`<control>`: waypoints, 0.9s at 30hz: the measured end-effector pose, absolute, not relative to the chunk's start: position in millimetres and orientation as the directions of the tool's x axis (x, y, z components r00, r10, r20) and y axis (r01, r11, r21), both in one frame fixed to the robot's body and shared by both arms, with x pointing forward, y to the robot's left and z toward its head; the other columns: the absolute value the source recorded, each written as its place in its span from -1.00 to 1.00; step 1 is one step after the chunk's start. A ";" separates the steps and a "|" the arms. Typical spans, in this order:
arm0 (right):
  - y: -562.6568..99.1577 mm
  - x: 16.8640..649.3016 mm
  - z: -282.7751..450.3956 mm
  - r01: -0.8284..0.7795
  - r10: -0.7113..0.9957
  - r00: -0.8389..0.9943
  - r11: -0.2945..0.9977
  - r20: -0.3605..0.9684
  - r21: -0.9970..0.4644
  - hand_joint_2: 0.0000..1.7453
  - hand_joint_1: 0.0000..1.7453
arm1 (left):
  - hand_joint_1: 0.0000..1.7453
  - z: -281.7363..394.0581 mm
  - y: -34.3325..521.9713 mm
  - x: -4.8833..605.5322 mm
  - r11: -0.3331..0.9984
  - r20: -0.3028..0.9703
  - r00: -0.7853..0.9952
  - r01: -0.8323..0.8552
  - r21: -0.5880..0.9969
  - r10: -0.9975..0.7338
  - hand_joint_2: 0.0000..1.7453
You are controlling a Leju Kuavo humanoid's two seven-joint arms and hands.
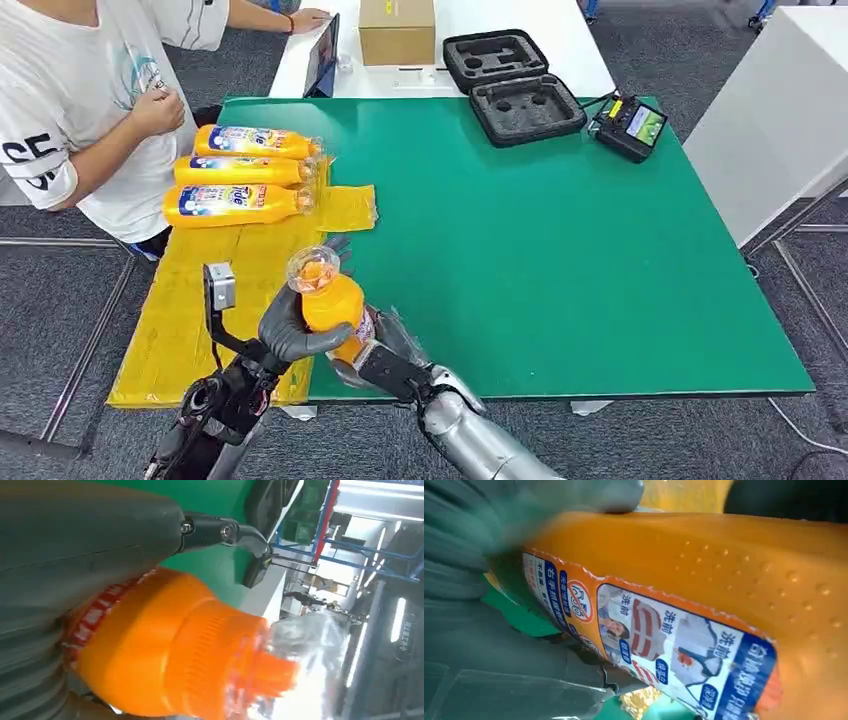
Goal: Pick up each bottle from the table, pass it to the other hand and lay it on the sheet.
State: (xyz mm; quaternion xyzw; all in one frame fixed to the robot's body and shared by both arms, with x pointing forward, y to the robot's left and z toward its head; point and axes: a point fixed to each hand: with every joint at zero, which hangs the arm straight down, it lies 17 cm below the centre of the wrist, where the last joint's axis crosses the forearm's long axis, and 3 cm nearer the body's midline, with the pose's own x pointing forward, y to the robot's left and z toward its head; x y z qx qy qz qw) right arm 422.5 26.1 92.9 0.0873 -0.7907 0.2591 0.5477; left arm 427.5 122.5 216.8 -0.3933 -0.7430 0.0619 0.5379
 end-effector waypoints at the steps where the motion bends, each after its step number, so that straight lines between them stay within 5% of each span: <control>1: 29.0 421.4 90.5 -0.431 0.151 -0.381 0.844 0.912 -0.320 1.00 1.00 | -1.00 215.0 123.8 428.5 0.684 0.752 -0.109 0.514 -0.518 0.651 1.00; 13: 43.6 417.9 72.9 -0.477 0.247 -0.388 0.771 0.888 -0.422 1.00 1.00 | -0.92 204.7 131.9 438.7 0.708 0.760 -0.113 0.470 -0.526 0.640 1.00; 14: 43.8 417.9 72.8 -0.478 0.247 -0.389 0.769 0.888 -0.424 1.00 1.00 | 0.90 204.4 132.6 438.3 0.712 0.761 -0.120 0.468 -0.523 0.638 1.00; 15: 43.9 418.1 72.8 -0.479 0.247 -0.389 0.769 0.887 -0.424 1.00 1.00 | 1.00 204.2 133.0 438.1 0.714 0.761 -0.123 0.467 -0.522 0.637 1.00; 27: 38.7 422.9 78.5 -0.444 0.245 -0.405 0.790 0.881 -0.423 1.00 1.00 | 1.00 207.2 131.9 436.2 0.731 0.774 -0.153 0.481 -0.484 0.614 1.00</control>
